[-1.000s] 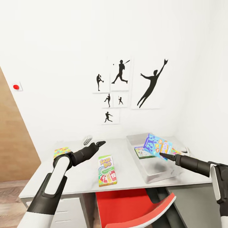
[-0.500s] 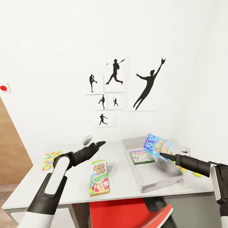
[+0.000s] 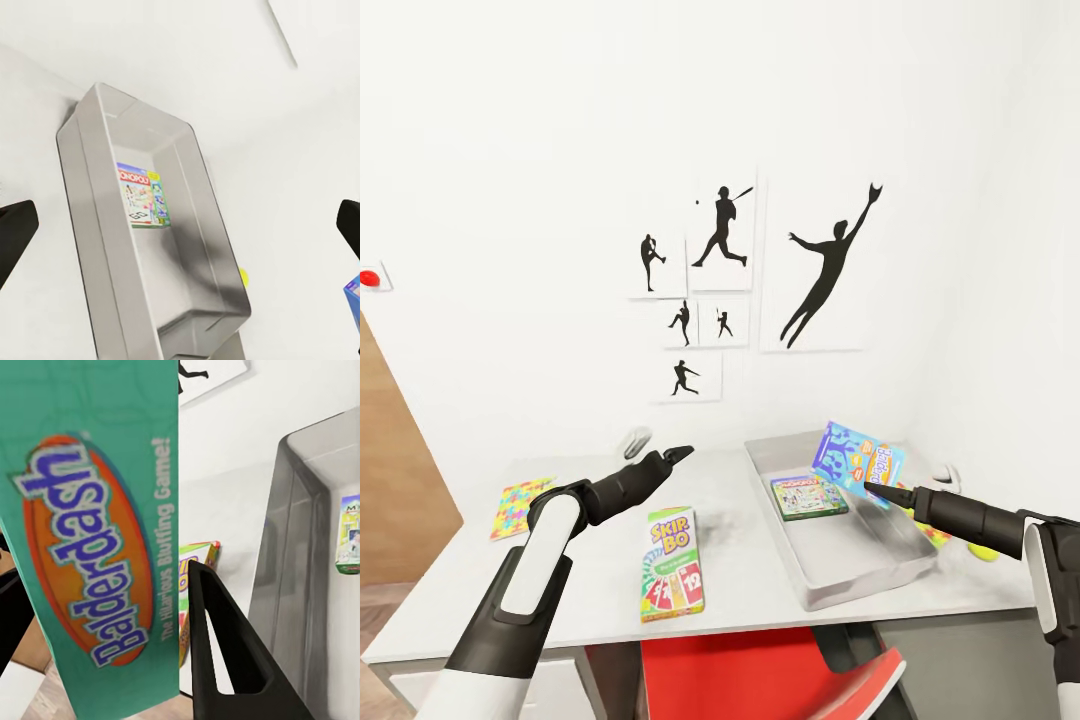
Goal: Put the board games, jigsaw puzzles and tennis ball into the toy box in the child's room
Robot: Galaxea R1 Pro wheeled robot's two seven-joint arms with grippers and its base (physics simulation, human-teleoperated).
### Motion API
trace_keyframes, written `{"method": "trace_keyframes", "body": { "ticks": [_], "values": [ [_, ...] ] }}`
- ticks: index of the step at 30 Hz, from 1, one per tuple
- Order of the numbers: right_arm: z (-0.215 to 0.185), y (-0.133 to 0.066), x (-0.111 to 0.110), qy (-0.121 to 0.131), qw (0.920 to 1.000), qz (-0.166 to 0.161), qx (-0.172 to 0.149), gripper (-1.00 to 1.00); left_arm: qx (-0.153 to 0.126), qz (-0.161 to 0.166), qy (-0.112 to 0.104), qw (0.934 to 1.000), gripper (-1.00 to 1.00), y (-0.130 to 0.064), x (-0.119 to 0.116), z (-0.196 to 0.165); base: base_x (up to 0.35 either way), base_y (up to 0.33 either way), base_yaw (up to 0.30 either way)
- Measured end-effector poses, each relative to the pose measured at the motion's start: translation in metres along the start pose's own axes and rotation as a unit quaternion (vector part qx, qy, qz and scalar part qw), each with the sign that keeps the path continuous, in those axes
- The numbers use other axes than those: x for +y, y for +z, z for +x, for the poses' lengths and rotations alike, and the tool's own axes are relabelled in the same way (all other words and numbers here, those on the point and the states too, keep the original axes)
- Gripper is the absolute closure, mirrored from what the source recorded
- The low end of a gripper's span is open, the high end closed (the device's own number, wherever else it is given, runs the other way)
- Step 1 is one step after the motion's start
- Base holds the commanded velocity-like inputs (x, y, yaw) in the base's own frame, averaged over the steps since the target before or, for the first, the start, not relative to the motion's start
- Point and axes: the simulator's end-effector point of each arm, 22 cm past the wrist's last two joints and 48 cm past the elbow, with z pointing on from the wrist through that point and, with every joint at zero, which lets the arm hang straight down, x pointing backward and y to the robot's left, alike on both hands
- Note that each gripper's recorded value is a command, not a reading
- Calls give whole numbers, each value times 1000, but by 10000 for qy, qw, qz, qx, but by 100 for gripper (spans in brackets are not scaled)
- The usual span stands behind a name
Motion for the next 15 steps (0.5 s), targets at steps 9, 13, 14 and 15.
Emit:
{"method": "trace_keyframes", "body": {
  "ticks": [9, 13, 14, 15],
  "values": [
    [0, 0, 0, -1, 10000, 3, 0, 100, -3, -1, -2, 10000, -100, 0, 0, 0, 46, 94, 0],
    [0, 0, 0, -1, 10000, 2, 2, 100, -4, 5, 1, 10000, -100, 0, -1, 0, 117, 154, 0],
    [0, 0, 0, 0, 10000, -1, 0, 100, -4, 7, 2, 10000, -100, 0, -1, 1, 67, 83, 0],
    [0, 0, 0, 1, 10000, 0, 0, 100, -2, 7, 3, 10000, -100, 0, -1, 1, 53, 67, 0]
  ]
}}
